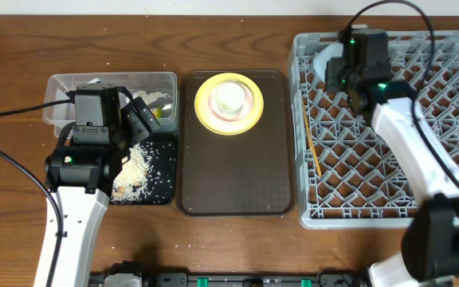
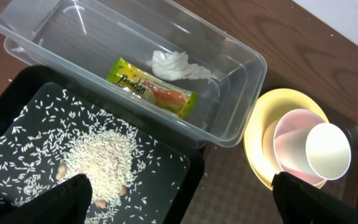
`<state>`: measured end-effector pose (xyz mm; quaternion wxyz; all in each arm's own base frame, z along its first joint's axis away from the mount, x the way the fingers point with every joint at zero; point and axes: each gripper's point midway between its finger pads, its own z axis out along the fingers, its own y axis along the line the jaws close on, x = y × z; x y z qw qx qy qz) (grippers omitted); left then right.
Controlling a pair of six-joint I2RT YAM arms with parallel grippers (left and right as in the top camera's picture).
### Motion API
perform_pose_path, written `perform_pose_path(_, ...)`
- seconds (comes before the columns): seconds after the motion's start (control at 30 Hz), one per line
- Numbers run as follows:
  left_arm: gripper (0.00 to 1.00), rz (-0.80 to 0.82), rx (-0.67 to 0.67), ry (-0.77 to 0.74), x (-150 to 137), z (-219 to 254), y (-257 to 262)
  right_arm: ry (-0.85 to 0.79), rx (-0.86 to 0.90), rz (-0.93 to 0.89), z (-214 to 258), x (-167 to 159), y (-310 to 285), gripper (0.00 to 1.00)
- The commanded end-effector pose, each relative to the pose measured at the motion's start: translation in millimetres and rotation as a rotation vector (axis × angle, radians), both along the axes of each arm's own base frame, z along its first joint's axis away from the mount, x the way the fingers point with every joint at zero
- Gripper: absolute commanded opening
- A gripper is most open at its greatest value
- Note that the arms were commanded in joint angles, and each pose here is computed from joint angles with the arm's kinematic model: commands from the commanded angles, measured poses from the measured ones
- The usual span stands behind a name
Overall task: Sort waste into correct bins and load items into the dishwasher rack
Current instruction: 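Set the blue bowl upright in the rack's top-left and release, then move the right gripper left and grasp the white paper cup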
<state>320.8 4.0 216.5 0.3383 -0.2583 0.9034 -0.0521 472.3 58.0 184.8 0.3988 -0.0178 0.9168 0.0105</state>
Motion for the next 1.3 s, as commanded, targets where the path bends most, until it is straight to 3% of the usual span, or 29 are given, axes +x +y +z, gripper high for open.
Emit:
perform_pose_path(0.0, 0.95, 0.003, 0.007, -0.017, 1, 6, 2, -0.034, 0.003, -0.002, 30, -15, -5, 0.06)
perform_pose_path(0.03, 0.96, 0.003, 0.007, -0.017, 1, 6, 2, -0.008, -0.001, -0.004, 27, -21, -7, 0.01)
perform_pose_path(0.2, 0.95, 0.003, 0.007, -0.017, 1, 6, 2, 0.096, -0.015, -0.019, 3, -33, -15, 0.01)
perform_pose_path(0.5, 0.95, 0.003, 0.007, -0.017, 1, 6, 2, 0.113, 0.004, -0.004, -12, -24, -11, 0.01)
perform_pose_path(0.77, 0.95, 0.003, 0.007, -0.017, 1, 6, 2, 0.15, 0.166, 0.269, -10, -44, 76, 0.07)
perform_pose_path(1.03, 0.95, 0.003, 0.007, -0.017, 1, 6, 2, 0.12, 0.044, 0.534, -16, -78, 174, 0.21)
perform_pose_path(1.27, 0.95, 0.003, 0.007, -0.017, 1, 6, 2, 0.038, -0.057, 0.687, -25, -88, 230, 0.23)
